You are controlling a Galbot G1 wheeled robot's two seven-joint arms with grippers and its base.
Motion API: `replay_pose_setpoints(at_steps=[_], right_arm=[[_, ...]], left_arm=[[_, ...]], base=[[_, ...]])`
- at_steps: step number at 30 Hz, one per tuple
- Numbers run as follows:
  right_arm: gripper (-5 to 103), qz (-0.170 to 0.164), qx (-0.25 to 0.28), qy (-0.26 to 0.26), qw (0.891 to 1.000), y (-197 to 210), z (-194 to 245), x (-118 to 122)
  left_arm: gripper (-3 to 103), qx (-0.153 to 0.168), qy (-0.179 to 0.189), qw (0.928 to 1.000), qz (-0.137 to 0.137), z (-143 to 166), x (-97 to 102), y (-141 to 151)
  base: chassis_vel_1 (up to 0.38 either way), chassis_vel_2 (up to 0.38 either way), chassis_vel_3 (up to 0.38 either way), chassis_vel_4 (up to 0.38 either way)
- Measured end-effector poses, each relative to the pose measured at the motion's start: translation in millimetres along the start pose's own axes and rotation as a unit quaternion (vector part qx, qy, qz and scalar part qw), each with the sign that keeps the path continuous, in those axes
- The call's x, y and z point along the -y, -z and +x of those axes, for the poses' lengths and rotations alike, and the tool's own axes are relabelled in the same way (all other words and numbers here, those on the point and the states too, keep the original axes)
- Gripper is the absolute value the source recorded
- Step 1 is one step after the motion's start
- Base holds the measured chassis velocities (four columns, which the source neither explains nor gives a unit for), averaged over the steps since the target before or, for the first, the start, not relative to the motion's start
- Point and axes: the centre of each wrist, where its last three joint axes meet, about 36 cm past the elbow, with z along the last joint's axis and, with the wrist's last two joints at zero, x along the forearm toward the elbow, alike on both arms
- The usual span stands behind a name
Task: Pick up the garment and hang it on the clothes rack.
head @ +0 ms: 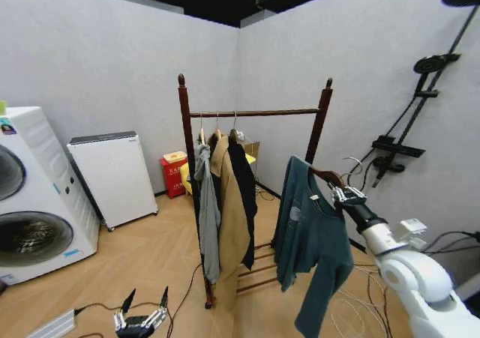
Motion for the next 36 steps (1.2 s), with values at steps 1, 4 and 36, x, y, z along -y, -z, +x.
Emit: replay_pose_setpoints(at_steps=[1,4,36], right_arm=[[9,-0.004,0.002,0.001,1.0,0.7,-8.8,-2.4],[9,-0.012,0.003,0.0,1.0,2.9,-30.2,-3.6],[9,-0.034,-0.081,0.01,0.996,-9.2,-343.9,-132.3]], left_arm=[[100,0.0,0.0,1.0,0.0,0.0,0.0,0.0],[100,0.0,0.0,1.0,0.0,0.0,0.1,0.0],[100,0.0,0.0,1.0,0.0,0.0,0.0,0.0]], base=[[-0.255,0.259,0.272,-0.282],[-0.236,0.246,0.263,-0.252],[-0.016,0.019,0.012,-0.015]])
